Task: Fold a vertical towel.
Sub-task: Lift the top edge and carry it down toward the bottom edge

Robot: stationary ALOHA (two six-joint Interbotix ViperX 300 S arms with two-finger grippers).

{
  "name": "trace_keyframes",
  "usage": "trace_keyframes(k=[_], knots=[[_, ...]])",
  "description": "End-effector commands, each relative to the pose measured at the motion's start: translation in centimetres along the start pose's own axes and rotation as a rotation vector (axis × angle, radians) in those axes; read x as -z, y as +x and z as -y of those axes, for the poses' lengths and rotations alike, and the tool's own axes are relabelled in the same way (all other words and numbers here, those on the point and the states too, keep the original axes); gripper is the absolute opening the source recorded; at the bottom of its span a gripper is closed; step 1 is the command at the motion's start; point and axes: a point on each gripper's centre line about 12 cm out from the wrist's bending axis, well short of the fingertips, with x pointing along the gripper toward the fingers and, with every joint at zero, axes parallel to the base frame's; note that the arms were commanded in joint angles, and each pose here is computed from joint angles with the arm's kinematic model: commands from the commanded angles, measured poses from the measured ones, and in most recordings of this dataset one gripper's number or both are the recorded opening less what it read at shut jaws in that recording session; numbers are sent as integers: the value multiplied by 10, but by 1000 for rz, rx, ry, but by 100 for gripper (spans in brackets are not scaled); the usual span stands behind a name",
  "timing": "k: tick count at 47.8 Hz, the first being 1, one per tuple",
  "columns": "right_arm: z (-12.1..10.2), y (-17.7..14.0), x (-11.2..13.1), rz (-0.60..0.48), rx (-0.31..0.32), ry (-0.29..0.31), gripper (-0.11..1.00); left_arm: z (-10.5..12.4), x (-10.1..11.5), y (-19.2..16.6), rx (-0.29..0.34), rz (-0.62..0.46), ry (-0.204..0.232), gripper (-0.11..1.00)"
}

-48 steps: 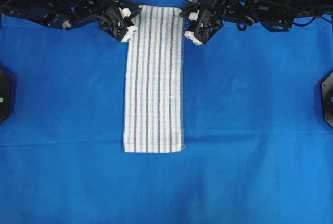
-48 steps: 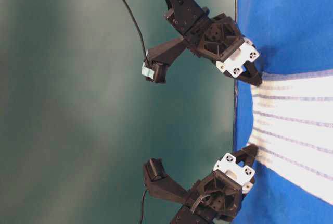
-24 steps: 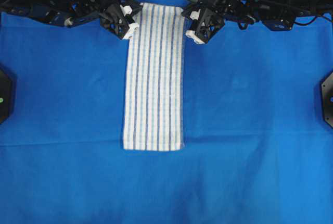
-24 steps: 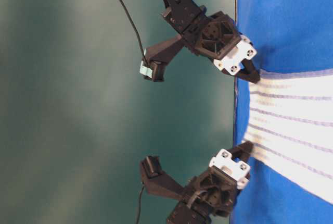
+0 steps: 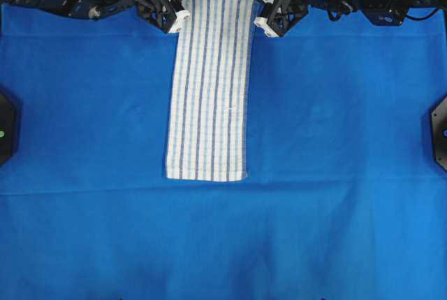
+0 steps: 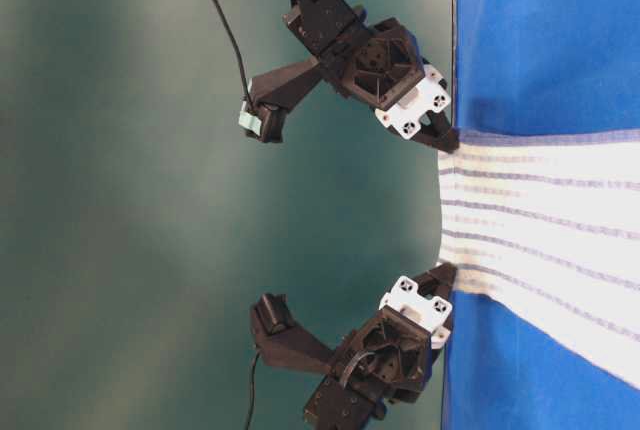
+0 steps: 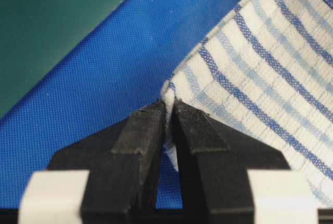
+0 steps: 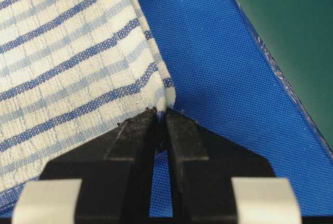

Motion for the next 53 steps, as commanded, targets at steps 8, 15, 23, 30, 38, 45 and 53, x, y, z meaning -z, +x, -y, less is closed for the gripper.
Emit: trace_keyframes(k=[8,15,23,30,38,45,53], knots=[[4,-19,-29,81,11,-2,8,3,-29,-17,8,54,6,5],[1,-35,-42,116,8,-9,8,17,-47,-36,38,91,37,5],[-5,-54,-56,146,0,-20,8,28,-62,-62,62,120,86,5],[-21,-72,-64,165,-28,-44,8,43,-64,-81,100,121,109,5],[-50,-89,-61,180,-90,-76,8,68,-56,-102,166,109,147,5],[-82,-103,-48,171,-162,-115,8,95,-45,-126,244,105,191,5],[-115,-116,-30,150,-242,-141,8,123,-23,-147,334,81,240,5]])
